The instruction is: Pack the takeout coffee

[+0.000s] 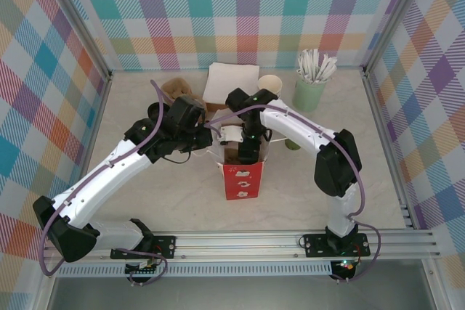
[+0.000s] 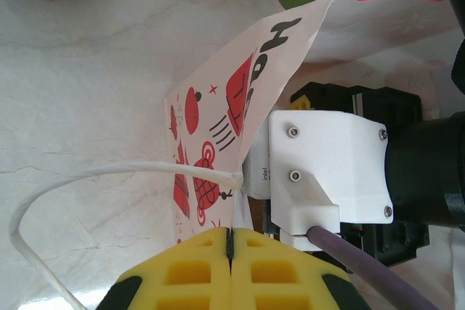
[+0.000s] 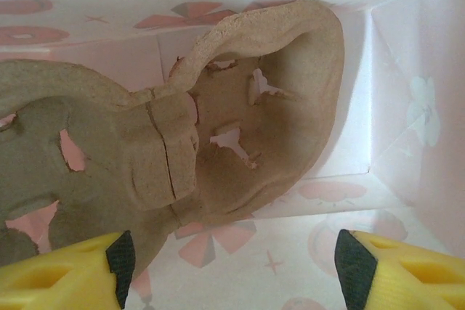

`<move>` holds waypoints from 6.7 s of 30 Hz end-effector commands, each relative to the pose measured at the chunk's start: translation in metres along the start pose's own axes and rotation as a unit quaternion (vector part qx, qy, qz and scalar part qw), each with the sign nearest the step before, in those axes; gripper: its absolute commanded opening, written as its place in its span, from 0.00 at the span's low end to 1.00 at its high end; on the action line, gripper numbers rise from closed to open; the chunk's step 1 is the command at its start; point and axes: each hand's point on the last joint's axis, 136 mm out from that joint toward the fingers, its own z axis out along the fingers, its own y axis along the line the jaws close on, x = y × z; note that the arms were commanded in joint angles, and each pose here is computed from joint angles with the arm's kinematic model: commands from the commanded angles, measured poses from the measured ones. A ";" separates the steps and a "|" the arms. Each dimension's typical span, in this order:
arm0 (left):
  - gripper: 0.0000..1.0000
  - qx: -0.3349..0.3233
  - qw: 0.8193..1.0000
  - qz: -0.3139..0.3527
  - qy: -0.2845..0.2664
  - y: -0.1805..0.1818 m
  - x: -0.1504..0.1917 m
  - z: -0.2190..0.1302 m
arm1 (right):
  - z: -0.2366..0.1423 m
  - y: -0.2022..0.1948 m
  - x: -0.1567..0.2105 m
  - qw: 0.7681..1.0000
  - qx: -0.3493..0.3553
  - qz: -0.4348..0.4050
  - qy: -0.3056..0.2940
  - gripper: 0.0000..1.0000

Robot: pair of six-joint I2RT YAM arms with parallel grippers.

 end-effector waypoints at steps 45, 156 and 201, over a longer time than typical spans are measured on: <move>0.00 0.063 0.998 -0.007 -0.012 -0.017 -0.013 -0.002 | 0.041 0.020 0.001 0.998 -0.034 -0.039 0.021 0.81; 0.36 0.105 0.991 -0.007 0.077 0.003 -0.076 0.052 | 0.021 0.024 -0.025 0.998 -0.026 -0.046 -0.037 0.48; 0.33 0.093 0.992 -0.008 0.081 0.005 -0.068 0.057 | -0.002 0.027 -0.030 0.996 -0.022 -0.040 -0.073 0.25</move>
